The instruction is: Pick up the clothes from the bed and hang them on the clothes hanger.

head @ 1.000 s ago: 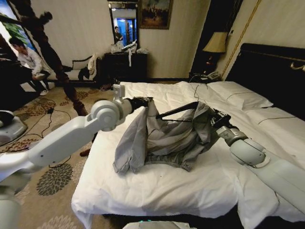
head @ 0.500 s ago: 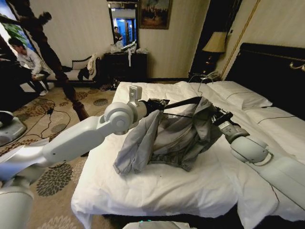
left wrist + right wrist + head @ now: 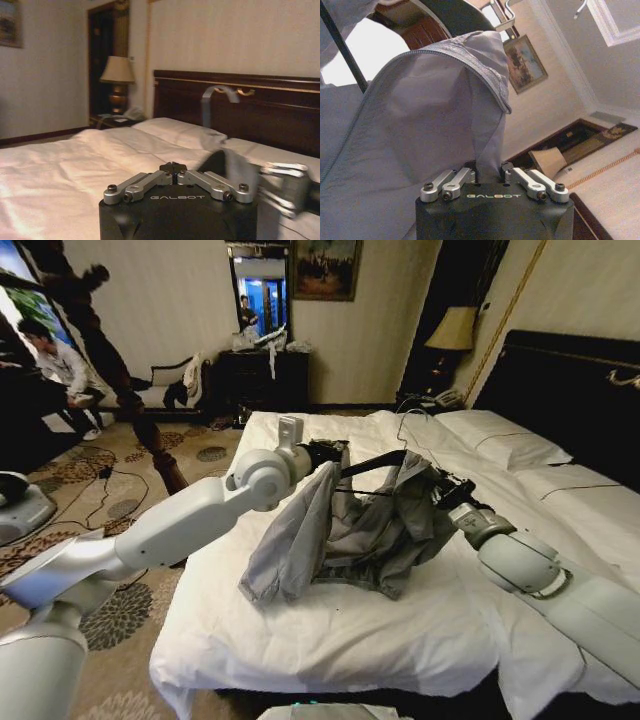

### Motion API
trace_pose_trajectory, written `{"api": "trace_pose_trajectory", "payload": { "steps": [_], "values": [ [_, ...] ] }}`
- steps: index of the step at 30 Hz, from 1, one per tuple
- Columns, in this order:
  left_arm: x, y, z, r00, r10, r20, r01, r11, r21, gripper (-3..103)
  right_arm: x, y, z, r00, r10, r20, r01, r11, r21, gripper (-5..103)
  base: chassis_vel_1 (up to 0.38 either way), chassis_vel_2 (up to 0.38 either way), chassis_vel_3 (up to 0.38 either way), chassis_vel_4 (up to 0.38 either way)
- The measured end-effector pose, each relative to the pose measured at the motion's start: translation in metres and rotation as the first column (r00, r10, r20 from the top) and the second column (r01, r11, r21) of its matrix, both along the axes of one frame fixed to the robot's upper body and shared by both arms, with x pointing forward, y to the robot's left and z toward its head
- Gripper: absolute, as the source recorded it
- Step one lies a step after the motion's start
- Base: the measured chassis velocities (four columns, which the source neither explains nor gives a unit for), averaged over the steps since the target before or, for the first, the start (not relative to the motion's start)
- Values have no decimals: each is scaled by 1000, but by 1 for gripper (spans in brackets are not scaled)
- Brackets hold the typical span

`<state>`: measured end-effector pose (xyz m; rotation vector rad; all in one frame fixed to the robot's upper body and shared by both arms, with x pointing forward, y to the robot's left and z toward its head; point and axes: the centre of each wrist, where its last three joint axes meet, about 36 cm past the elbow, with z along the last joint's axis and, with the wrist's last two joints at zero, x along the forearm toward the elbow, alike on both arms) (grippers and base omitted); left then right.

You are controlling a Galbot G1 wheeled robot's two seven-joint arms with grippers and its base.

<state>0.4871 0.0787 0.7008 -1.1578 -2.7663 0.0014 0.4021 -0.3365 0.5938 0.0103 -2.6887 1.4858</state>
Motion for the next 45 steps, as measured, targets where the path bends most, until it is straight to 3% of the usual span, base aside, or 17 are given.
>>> {"api": "trace_pose_trajectory", "payload": {
  "steps": [3,19,26,31,33,45],
  "values": [
    [-21,-7,-2,999,-53,-2,53,999,7,0,4,-6,-3,1000,-21,-12,21,1000,7,19,0,0,0,0],
    [-51,-21,-12,990,-138,23,137,989,48,0,42,26,-12,1000,-21,-23,24,991,132,19,0,0,0,0],
    [-68,-1,-30,989,-149,4,148,986,71,0,46,22,-13,999,-35,-20,37,990,136,19,0,0,0,0],
    [-73,8,-40,989,-145,-13,146,987,62,0,40,34,-13,1000,7,-17,-4,989,147,19,0,0,0,0],
    [-84,6,-43,982,-189,-16,190,981,44,0,39,40,-14,1000,20,-14,-18,989,149,19,0,0,0,0],
    [-98,-18,-35,955,-294,22,294,956,22,0,25,46,-30,999,37,-38,-32,993,117,19,0,0,0,0]
  ]
}}
